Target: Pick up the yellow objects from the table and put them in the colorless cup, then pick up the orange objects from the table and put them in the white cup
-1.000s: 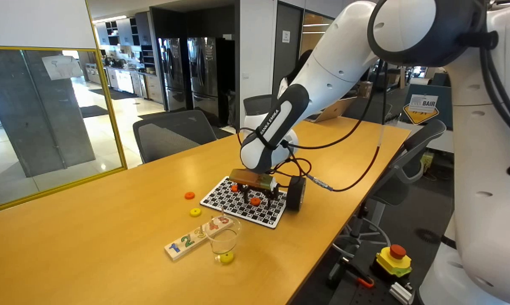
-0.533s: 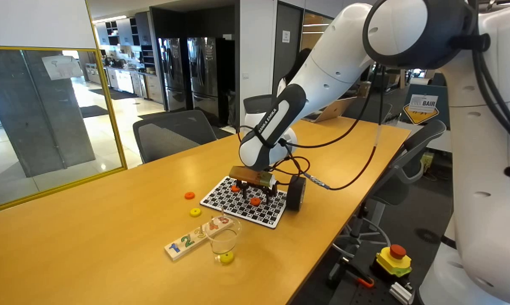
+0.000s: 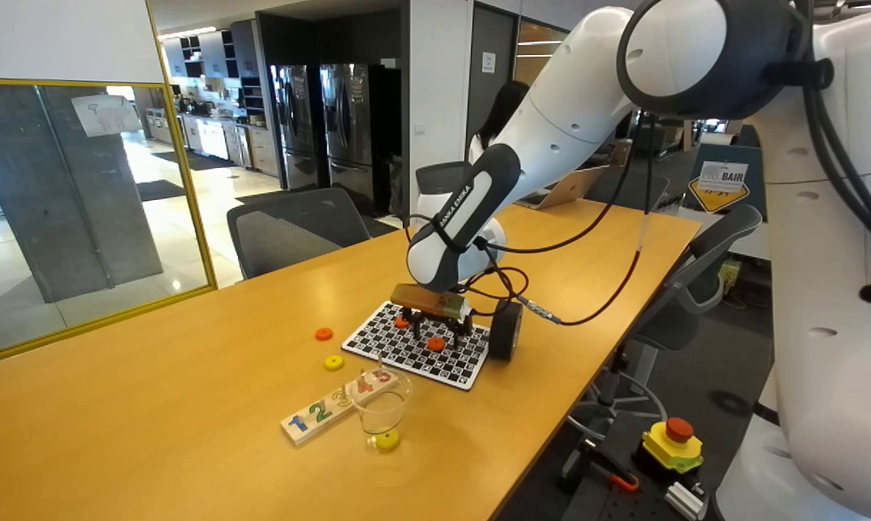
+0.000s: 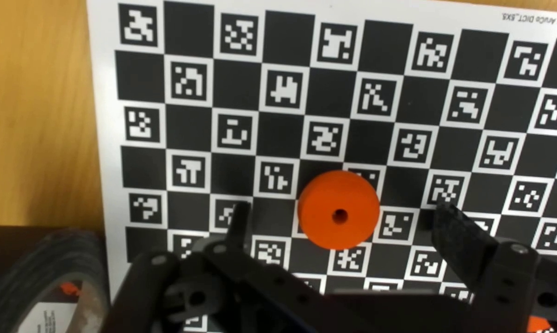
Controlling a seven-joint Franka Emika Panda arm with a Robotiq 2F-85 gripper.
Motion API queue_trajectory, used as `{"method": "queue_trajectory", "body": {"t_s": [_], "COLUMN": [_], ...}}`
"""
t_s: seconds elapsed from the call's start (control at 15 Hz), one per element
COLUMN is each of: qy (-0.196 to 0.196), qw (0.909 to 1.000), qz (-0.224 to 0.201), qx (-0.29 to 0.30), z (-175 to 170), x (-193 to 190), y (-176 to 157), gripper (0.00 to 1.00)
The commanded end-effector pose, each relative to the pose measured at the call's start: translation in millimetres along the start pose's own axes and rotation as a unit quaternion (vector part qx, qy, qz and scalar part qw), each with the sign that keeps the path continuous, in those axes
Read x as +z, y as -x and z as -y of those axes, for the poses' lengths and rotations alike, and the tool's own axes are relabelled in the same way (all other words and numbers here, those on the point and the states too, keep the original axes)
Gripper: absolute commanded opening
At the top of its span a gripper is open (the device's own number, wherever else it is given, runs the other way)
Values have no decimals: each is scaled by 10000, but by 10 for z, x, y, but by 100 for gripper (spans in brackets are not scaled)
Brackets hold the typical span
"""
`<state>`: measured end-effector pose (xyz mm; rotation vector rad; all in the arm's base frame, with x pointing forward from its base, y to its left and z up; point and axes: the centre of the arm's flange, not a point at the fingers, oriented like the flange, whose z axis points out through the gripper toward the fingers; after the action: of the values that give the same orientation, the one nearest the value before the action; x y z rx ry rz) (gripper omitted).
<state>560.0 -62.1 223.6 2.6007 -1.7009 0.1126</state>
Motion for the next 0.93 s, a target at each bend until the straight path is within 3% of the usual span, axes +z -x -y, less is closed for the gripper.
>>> {"method": "queue_trajectory", "body": {"t_s": [0.0, 0.13, 0.2, 0.27, 0.73, 0.87], "qy": [-94, -95, -95, -89, -136, -135], "qw": [9999, 9999, 9999, 9999, 9999, 9999], "qz": [57, 67, 43, 37, -18, -30], "qx": [-41, -44, -63, -69, -98, -101], "z": [72, 74, 73, 74, 111, 111], "x": [-8, -6, -8, -14, -158, -217], "y": [-27, -23, -19, -15, 8, 18], "gripper": [100, 100, 75, 74, 21, 22]}}
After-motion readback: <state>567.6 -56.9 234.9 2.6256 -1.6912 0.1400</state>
